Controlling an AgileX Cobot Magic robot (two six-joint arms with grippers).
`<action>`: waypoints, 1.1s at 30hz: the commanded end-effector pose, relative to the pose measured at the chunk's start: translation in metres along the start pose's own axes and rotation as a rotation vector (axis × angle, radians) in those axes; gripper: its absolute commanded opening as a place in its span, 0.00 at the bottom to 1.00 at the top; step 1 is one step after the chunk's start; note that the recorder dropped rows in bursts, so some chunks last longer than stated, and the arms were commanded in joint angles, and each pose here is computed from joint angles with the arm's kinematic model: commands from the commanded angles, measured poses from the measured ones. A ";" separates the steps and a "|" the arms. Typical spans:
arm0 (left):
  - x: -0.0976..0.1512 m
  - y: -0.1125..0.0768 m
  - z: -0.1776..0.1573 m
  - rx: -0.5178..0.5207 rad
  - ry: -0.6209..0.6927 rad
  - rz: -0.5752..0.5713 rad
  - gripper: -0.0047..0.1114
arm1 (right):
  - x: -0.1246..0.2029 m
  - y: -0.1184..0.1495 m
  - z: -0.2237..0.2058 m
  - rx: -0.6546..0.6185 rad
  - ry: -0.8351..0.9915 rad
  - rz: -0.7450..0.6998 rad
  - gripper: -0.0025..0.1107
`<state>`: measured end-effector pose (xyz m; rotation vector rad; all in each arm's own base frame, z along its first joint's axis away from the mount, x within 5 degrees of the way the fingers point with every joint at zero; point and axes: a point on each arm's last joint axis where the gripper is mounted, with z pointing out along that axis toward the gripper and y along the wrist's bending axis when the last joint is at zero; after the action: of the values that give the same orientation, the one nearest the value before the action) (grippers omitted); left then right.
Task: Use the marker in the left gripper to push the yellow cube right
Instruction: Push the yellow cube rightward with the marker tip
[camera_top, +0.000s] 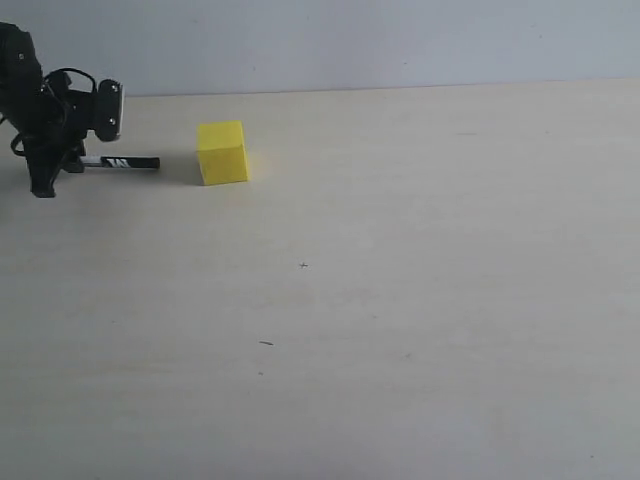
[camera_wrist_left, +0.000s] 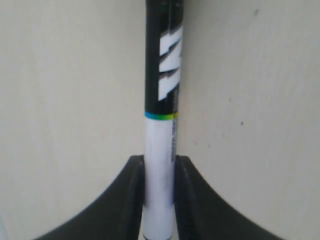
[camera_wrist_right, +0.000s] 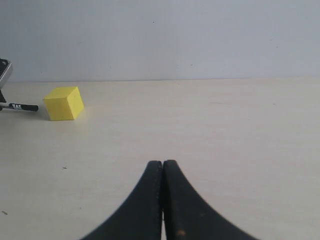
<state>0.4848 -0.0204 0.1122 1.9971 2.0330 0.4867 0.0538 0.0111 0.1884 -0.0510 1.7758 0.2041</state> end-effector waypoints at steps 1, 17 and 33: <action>-0.072 0.002 -0.014 -0.086 -0.129 0.029 0.04 | 0.001 0.000 0.000 0.000 -0.007 -0.003 0.02; -0.071 -0.007 -0.016 0.029 -0.090 -0.110 0.04 | 0.001 0.000 0.000 0.000 -0.007 -0.003 0.02; -0.170 -0.023 -0.033 -0.096 -0.189 -0.094 0.04 | 0.001 0.000 0.000 0.000 -0.007 -0.003 0.02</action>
<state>0.4520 -0.2043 0.1187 1.8644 1.8541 0.3265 0.0538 0.0111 0.1884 -0.0510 1.7758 0.2041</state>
